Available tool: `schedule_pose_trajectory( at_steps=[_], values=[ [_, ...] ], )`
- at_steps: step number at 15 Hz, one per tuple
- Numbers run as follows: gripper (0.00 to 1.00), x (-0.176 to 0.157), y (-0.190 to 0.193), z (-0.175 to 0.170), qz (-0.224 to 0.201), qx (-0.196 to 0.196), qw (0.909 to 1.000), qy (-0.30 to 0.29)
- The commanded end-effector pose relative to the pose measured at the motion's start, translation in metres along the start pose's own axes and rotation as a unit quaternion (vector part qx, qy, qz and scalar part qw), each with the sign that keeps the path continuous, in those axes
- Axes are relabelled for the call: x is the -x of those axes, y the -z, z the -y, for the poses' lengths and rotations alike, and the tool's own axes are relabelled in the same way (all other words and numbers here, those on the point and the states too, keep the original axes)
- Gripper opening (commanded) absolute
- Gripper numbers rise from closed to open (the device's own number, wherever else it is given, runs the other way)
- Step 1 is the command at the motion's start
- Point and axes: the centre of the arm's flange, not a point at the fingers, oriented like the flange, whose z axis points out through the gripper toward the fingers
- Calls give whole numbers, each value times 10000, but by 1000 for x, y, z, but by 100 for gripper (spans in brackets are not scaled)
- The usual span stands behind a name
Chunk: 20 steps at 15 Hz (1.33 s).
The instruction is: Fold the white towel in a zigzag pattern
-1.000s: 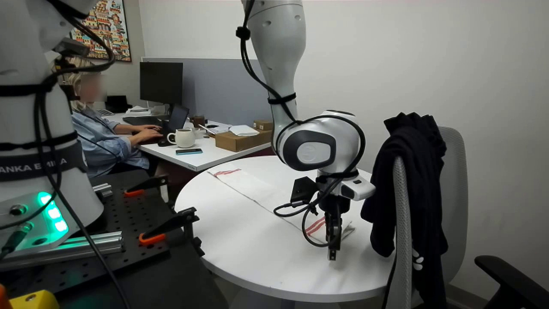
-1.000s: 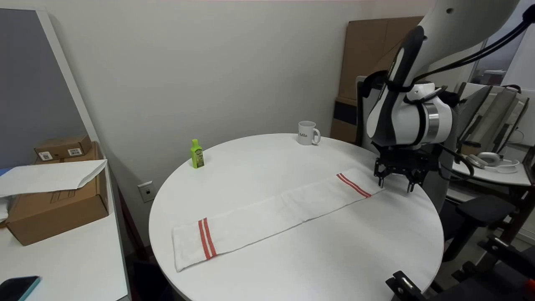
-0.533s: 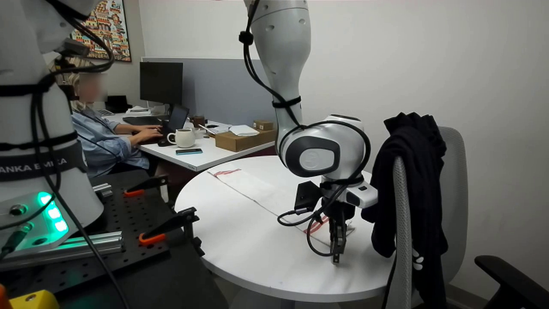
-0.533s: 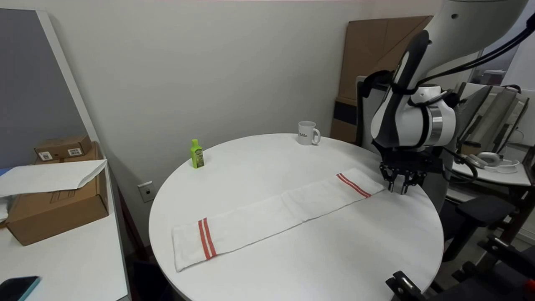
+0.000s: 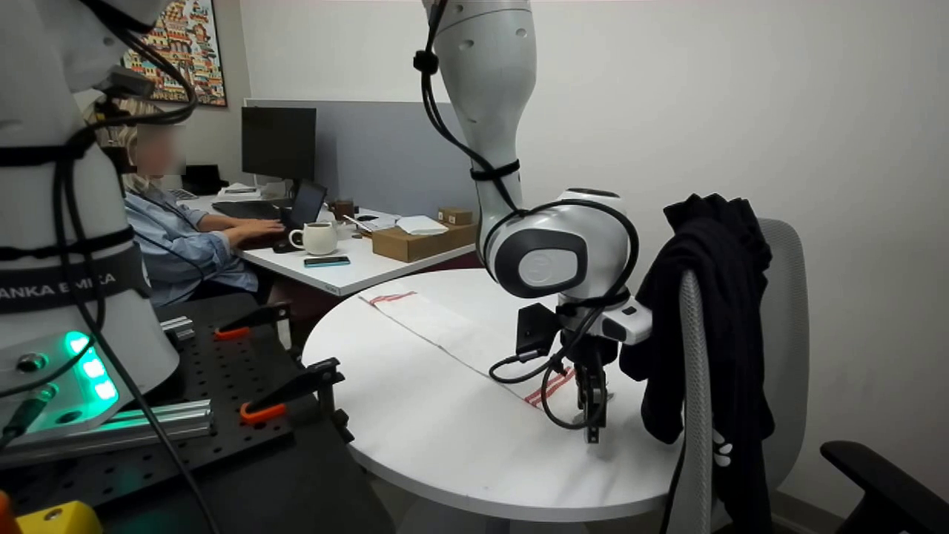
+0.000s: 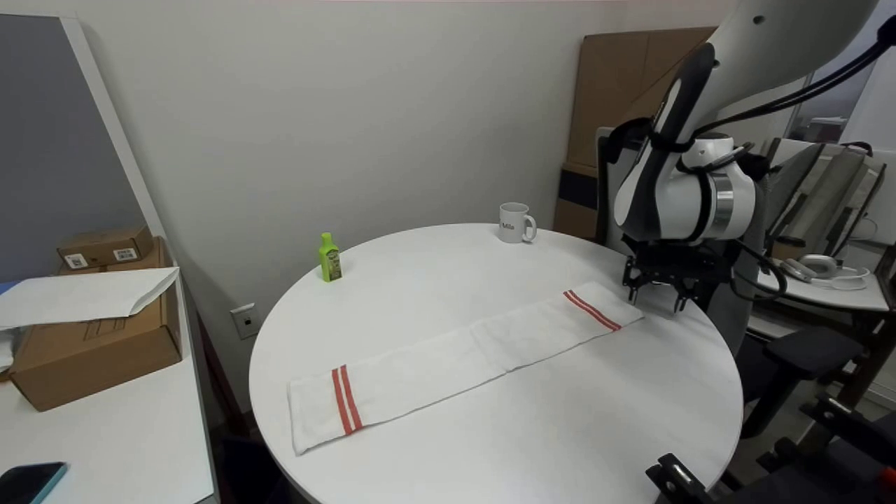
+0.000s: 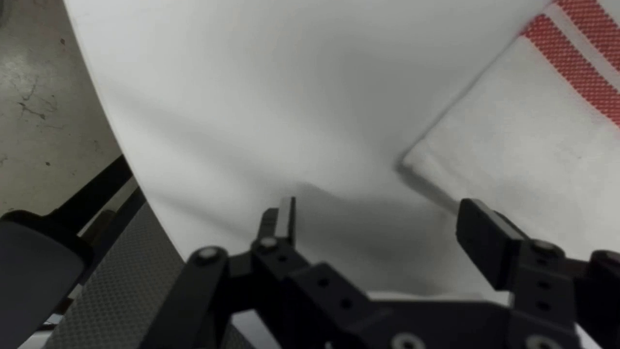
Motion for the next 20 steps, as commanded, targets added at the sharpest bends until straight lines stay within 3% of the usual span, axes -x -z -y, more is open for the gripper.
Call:
schedule_pose_trajectory(
  at_steps=[1, 9, 20],
  values=[
    [100, -1, 14, 28, -132, -172, 9997, 122],
    [100, 8, 6, 68, -64, -223, 9990, 376],
    [100, 13, -13, 54, 84, -110, 9996, 236]
  ],
)
